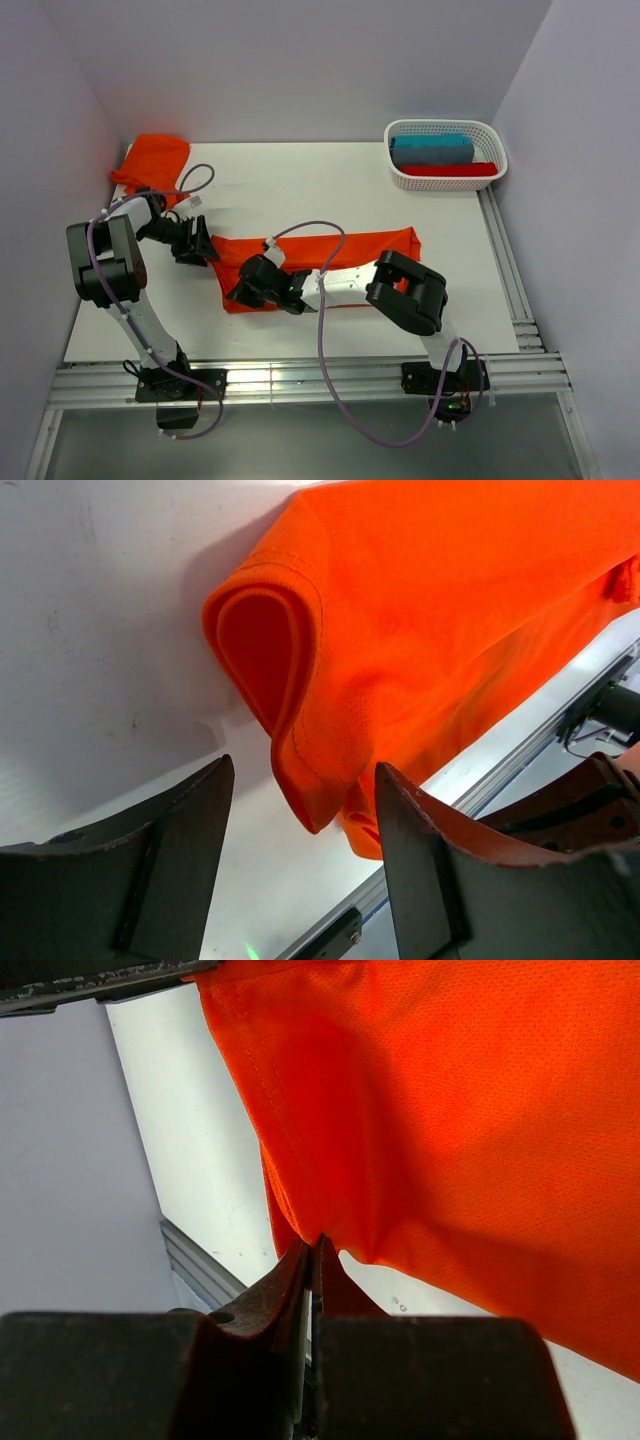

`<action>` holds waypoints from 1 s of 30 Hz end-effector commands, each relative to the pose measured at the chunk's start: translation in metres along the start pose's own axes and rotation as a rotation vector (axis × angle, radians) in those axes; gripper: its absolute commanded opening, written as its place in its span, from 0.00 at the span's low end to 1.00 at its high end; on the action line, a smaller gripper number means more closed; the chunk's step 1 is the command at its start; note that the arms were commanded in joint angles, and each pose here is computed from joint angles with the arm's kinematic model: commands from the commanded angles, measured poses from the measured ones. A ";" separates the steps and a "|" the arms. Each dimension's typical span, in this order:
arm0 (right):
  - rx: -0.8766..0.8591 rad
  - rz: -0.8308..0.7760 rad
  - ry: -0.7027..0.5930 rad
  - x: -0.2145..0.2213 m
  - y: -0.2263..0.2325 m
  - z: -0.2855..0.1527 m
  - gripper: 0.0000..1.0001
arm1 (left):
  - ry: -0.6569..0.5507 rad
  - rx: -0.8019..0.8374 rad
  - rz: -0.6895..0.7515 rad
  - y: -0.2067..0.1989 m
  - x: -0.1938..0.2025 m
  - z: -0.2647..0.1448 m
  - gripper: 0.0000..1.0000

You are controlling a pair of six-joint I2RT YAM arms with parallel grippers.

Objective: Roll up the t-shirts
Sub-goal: Roll the tshirt

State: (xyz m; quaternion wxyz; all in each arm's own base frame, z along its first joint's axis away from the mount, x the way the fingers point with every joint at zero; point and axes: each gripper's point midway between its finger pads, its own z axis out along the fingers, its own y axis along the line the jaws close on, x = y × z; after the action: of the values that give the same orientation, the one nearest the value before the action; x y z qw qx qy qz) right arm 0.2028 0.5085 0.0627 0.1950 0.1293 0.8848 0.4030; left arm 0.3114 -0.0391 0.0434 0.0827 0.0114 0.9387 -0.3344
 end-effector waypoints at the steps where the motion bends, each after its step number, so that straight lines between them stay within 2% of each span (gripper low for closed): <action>1: -0.045 0.008 -0.041 -0.014 0.021 -0.002 0.00 | -0.036 0.041 -0.012 -0.006 -0.006 0.002 0.63; 11: -0.044 -0.020 -0.016 -0.009 0.026 0.005 0.00 | -0.063 -0.011 0.008 -0.005 -0.017 -0.006 0.53; 22: -0.033 -0.033 -0.004 -0.006 0.025 0.007 0.00 | -0.021 -0.058 0.071 -0.014 -0.013 0.002 0.41; 30: -0.012 -0.043 -0.008 -0.006 0.022 0.008 0.00 | -0.034 -0.161 0.166 -0.021 -0.024 -0.006 0.25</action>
State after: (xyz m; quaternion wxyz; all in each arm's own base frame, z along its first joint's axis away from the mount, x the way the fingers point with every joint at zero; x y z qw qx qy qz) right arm 0.2047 0.5186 0.0630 0.1940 0.1109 0.8904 0.3965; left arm 0.3154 -0.0530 0.0375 0.0772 0.0431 0.9547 -0.2841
